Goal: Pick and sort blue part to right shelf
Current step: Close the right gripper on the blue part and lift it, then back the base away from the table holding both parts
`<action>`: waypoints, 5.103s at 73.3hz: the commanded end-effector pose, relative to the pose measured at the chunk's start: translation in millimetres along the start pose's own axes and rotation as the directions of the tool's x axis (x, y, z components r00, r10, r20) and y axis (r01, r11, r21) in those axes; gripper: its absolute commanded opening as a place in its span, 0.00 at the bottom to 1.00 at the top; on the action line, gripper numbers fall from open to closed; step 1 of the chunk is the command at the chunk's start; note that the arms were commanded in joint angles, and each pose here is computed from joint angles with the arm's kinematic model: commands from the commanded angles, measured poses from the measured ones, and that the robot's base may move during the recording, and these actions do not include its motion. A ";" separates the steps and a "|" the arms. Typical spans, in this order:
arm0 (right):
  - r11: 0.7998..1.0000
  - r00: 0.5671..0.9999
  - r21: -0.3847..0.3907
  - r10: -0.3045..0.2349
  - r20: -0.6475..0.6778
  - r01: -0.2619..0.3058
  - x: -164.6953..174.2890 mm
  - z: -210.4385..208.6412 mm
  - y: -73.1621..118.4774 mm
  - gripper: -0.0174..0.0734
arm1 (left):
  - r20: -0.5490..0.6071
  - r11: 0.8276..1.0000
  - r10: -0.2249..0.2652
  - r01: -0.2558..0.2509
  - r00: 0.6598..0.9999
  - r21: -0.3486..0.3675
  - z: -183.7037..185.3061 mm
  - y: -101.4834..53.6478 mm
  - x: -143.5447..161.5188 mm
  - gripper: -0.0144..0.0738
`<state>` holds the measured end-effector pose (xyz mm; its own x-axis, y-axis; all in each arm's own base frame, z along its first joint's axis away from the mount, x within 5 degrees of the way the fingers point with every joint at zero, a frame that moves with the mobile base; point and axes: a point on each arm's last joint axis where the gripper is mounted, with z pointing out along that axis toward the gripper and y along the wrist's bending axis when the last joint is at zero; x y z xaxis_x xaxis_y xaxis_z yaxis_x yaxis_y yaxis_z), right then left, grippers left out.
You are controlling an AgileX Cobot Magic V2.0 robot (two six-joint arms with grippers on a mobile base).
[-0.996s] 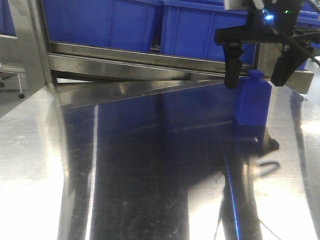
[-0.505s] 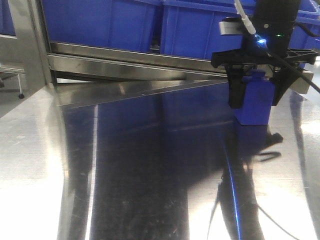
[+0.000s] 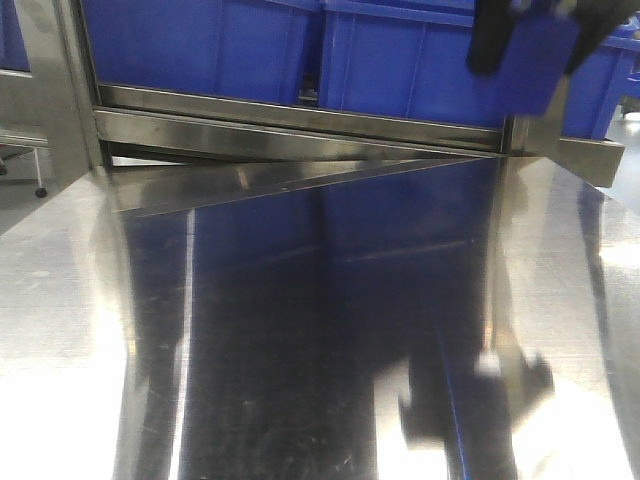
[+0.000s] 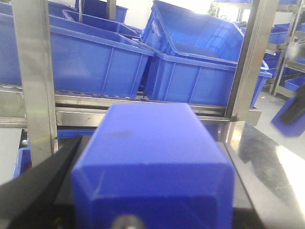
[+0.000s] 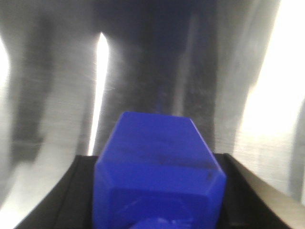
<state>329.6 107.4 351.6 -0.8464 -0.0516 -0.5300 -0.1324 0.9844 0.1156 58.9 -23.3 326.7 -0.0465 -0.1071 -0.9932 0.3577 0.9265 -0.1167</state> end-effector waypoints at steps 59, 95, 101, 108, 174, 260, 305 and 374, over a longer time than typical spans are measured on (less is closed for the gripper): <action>0.991 0.849 -0.106 -0.015 0.528 0.084 179.1 -126.1 -35.7 0.42 | 0.117 1.000 0.000 -0.001 0.993 0.011 -2.0 -1.8 -17.8 0.53; 0.989 0.600 -0.057 -0.038 0.799 0.139 233.2 -185.8 -54.9 0.42 | 0.117 1.000 0.000 -0.001 0.993 0.011 -2.0 -1.8 -17.8 0.53; 0.989 0.596 -0.058 -0.037 0.802 0.139 233.9 -186.5 -55.1 0.42 | 0.117 1.000 0.000 -0.001 0.993 0.011 -2.0 -1.8 -17.8 0.53; 0.989 0.596 -0.058 -0.037 0.802 0.139 234.1 -186.6 -55.1 0.42 | 0.117 1.000 0.000 -0.001 0.993 0.011 -2.0 -1.8 -17.8 0.53; 0.989 0.596 -0.058 -0.037 0.802 0.139 234.1 -186.6 -55.1 0.42 | 0.117 1.000 0.000 -0.001 0.993 0.011 -2.0 -1.8 -17.8 0.53; 0.989 0.596 -0.057 -0.037 0.802 0.139 234.1 -186.6 -55.2 0.42 | 0.117 1.000 0.000 -0.001 0.993 0.011 -2.0 -1.8 -17.8 0.53; 0.989 0.596 -0.057 -0.037 0.802 0.139 234.1 -186.6 -55.2 0.42 | 0.117 1.000 0.000 -0.001 0.993 0.011 -2.0 -1.8 -17.8 0.53; 0.989 0.596 -0.057 -0.037 0.802 0.139 234.1 -186.6 -55.2 0.42 | 0.117 1.000 0.000 -0.001 0.993 0.011 -2.0 -1.8 -17.8 0.53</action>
<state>41.3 9.3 362.4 -0.1953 0.0554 -0.9792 -0.2645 0.9584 0.1070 58.9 -23.3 326.7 -0.0464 -0.1068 -0.9932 0.3577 0.9265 -0.1163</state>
